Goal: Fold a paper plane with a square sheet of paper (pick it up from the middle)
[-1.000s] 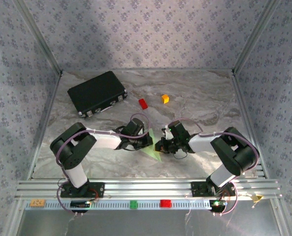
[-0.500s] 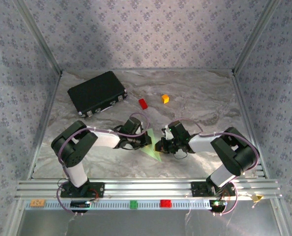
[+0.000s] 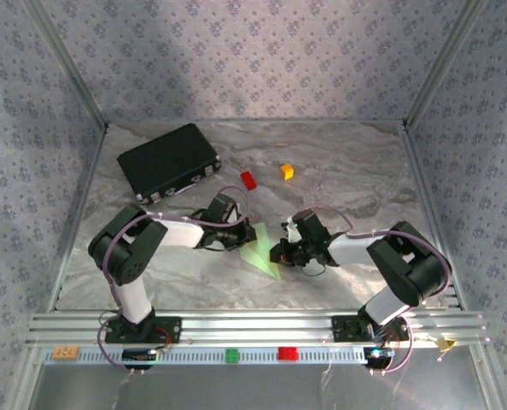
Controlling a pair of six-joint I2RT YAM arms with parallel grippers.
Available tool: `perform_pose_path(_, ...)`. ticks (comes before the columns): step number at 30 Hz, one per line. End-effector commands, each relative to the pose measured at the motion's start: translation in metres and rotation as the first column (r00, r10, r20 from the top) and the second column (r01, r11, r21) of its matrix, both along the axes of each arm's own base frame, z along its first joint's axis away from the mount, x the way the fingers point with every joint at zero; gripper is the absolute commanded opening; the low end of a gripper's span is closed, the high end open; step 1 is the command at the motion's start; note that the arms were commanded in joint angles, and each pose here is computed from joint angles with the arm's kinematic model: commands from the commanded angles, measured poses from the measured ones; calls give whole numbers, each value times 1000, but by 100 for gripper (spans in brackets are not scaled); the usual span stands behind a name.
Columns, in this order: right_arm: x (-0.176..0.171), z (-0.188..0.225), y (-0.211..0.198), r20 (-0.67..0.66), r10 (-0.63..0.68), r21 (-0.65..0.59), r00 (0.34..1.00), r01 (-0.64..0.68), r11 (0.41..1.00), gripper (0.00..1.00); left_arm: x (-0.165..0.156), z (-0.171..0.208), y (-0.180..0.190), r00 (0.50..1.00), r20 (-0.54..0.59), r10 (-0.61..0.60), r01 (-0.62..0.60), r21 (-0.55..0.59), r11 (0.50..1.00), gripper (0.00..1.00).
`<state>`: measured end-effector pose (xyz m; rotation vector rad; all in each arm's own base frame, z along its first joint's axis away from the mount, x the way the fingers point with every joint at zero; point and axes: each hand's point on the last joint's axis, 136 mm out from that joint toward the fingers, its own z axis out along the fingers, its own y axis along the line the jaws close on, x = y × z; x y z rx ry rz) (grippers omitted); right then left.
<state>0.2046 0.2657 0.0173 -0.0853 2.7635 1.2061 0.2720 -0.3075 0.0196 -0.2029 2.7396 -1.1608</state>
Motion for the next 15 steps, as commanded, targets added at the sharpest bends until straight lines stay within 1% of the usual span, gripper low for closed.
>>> perform_pose_path(1,-35,-42,-40,-142,-33,-185,989,7,983,0,20,-26,38,995,5,96,-96,138,986,0)
perform_pose_path(15,-34,-39,-37,-137,-22,-171,990,-2,985,0,43,-20,69,987,-10,162,-158,170,973,0)
